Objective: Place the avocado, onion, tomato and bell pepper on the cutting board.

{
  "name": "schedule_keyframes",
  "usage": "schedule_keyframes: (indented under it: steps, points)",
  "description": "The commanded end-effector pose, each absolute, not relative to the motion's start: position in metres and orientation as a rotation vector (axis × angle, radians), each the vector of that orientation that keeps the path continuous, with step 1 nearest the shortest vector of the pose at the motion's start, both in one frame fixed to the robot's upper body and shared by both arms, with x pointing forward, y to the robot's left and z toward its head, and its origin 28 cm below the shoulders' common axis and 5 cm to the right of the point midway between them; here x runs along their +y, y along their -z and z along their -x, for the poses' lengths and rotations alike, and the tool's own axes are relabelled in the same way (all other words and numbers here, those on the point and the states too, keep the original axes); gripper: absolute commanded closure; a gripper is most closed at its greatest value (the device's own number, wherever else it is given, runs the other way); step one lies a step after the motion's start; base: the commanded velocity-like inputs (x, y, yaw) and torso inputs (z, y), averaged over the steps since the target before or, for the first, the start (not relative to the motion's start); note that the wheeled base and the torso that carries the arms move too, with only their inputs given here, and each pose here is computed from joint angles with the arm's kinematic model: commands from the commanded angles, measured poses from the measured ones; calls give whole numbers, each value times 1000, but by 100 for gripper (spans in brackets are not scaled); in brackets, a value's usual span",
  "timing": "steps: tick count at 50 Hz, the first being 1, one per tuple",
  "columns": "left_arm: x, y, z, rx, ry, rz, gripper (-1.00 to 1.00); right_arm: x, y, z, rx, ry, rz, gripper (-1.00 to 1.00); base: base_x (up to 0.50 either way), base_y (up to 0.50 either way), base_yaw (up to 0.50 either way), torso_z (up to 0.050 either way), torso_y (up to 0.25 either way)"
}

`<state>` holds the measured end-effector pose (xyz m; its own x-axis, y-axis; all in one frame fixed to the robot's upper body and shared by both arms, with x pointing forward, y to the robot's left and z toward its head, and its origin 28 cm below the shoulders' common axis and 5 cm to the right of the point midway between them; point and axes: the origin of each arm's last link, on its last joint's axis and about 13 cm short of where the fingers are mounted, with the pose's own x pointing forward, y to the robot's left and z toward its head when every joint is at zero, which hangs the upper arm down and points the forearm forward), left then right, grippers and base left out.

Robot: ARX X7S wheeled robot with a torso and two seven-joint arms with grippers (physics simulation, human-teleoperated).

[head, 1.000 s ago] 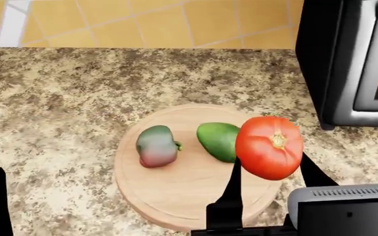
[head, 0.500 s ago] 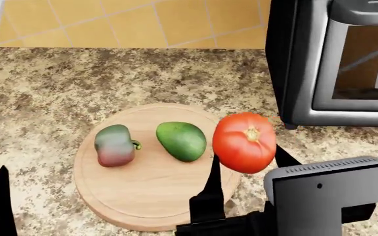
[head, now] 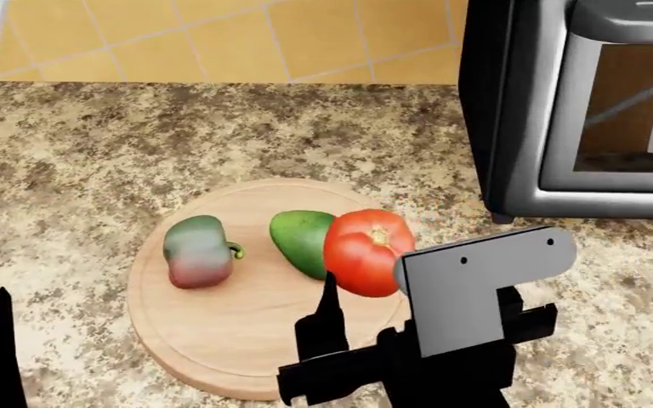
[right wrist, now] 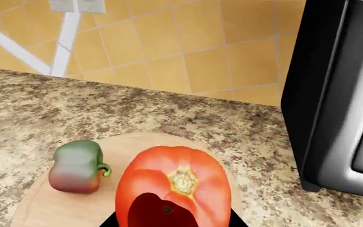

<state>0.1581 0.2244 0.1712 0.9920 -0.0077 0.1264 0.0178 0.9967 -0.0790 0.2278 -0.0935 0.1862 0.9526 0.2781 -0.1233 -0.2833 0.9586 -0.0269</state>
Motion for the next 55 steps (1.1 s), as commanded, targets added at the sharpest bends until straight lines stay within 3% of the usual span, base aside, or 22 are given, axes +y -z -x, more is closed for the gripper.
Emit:
schedule_keyframes:
  steps: [1, 28, 29, 39, 48, 55]
  points:
    - [225, -172, -155, -122, 10, 103, 100, -92, -163, -250, 186, -289, 86, 100, 0, 0, 0, 0, 0]
    - [224, -172, -149, -113, 5, 106, 100, -81, -112, -269, 316, -327, 104, 100, 0, 0, 0, 0, 0]
    - [224, -172, -149, -112, 5, 107, 100, -81, -113, -269, 311, -336, 105, -100, 0, 0, 0, 0, 0]
    - [223, -171, -149, -111, 6, 108, 100, -85, -146, -258, 195, -311, 108, -100, 0, 0, 0, 0, 0]
    - [222, -173, -148, -114, 13, 107, 100, -97, -248, -209, -137, -232, 122, -100, 0, 0, 0, 1, 0]
    - [216, -180, -151, -124, 85, 77, 100, -112, -281, -177, -282, -100, 115, -100, 0, 0, 0, 0, 0]
